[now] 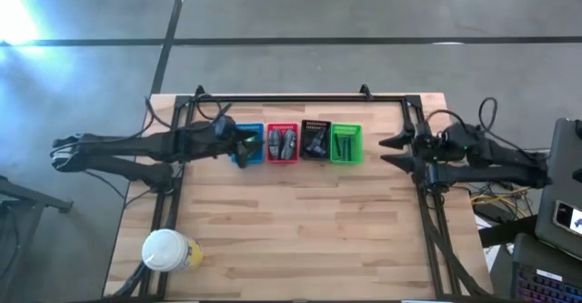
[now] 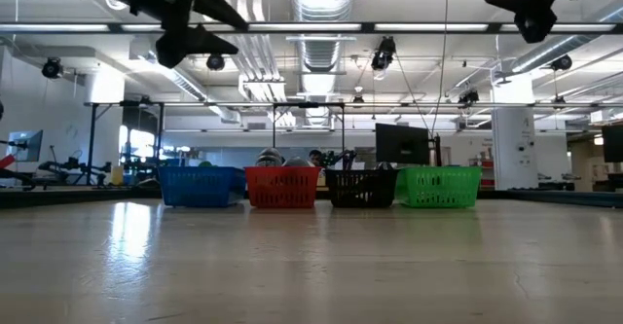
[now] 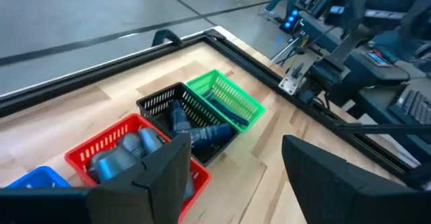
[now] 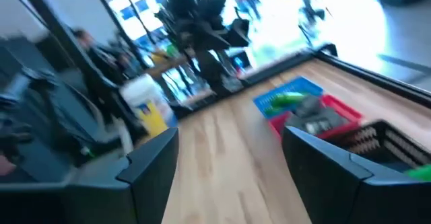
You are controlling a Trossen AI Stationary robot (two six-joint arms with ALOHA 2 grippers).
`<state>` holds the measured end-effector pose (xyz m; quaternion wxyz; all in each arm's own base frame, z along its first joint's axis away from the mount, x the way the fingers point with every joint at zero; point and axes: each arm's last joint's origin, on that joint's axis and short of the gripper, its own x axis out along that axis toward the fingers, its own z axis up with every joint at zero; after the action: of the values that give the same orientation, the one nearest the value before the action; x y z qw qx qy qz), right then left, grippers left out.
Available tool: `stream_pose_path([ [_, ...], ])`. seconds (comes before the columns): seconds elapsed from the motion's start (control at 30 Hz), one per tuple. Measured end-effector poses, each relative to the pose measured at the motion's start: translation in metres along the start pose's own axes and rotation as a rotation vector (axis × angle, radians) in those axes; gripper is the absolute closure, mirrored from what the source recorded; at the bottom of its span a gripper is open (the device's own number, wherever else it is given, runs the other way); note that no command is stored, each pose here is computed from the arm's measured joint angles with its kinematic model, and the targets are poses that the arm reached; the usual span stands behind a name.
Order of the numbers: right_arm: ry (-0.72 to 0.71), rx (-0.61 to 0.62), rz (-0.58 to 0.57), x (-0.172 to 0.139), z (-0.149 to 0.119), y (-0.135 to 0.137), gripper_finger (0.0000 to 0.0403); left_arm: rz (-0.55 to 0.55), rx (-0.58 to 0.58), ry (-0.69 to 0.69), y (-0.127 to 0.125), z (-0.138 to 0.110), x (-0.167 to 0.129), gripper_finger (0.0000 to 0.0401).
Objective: Pick & Place Travel size toiletries
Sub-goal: Return to Home Position
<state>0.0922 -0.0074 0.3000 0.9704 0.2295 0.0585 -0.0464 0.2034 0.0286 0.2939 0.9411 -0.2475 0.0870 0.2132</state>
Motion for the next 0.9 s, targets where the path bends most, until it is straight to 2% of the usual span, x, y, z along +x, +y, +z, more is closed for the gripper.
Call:
stream_pose_path([
  [0.27, -0.183, 0.047, 0.13, -0.003, -0.046, -0.022, 0.0165, -0.041, 0.073, -0.06, 0.018, -0.014, -0.031, 0.0163],
  [0.5, -0.139, 0.118, 0.113, 0.005, -0.083, -0.04, 0.0179, -0.07, 0.088, -0.12, 0.038, -0.034, -0.056, 0.0163],
  [0.7, -0.046, 0.117, 0.06, 0.018, -0.113, -0.055, 0.0183, -0.096, 0.062, -0.177, 0.054, -0.052, -0.071, 0.0163],
  [0.9, -0.039, 0.118, 0.034, 0.026, -0.117, -0.058, 0.0168, -0.119, 0.045, -0.221, 0.066, -0.068, -0.08, 0.0163],
])
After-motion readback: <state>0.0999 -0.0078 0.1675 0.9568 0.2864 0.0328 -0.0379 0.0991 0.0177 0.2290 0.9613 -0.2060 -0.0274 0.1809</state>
